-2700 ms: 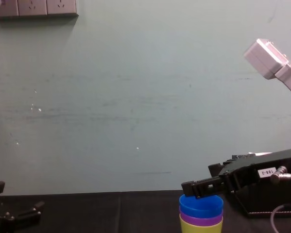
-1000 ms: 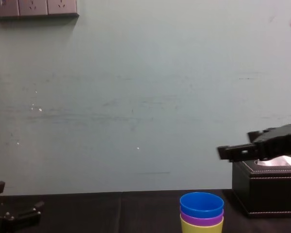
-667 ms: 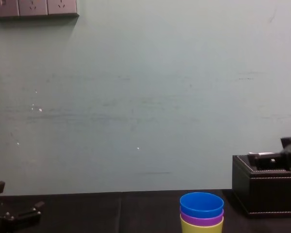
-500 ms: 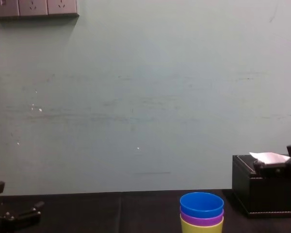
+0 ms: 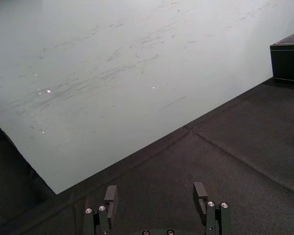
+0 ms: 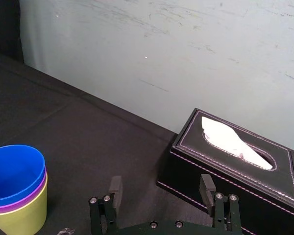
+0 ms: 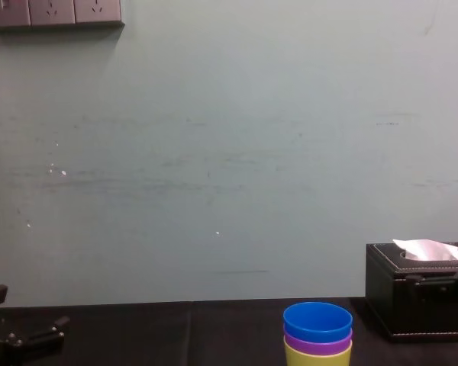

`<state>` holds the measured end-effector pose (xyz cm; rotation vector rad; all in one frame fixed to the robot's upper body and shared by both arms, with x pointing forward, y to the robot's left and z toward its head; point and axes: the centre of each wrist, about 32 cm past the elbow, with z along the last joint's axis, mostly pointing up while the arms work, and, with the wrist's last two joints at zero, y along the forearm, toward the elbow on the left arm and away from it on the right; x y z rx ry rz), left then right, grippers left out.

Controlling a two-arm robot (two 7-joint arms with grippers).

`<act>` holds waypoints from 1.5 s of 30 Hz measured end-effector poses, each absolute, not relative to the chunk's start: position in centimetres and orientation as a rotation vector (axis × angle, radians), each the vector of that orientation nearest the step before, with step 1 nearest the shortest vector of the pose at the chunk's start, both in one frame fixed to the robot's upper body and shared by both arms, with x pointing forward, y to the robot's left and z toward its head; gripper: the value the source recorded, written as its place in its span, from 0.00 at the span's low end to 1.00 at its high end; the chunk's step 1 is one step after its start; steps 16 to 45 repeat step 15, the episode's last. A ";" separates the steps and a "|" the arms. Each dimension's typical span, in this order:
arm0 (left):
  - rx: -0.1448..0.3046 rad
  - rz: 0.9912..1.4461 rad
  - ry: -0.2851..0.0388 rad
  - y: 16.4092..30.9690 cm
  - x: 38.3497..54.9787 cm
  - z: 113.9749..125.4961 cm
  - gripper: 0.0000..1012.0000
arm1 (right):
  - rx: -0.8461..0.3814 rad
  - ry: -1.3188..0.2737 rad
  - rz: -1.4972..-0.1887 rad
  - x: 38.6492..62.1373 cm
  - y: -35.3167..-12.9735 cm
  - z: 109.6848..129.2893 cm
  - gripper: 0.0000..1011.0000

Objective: Stack the three plastic cups sequentially using one hand.

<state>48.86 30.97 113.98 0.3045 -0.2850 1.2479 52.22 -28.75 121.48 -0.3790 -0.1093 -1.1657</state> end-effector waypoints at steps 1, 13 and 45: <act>0.304 1.248 -0.285 31.0 48.9 114.0 1.00 | -0.379 -0.110 -1.166 52.2 -28.8 121.5 0.99; 0.304 1.248 -0.285 31.0 48.9 114.0 1.00 | -0.376 -0.111 -1.163 52.2 -28.7 121.6 0.99; 0.304 1.248 -0.285 31.0 48.9 114.0 1.00 | -0.376 -0.111 -1.162 52.2 -28.7 121.6 0.99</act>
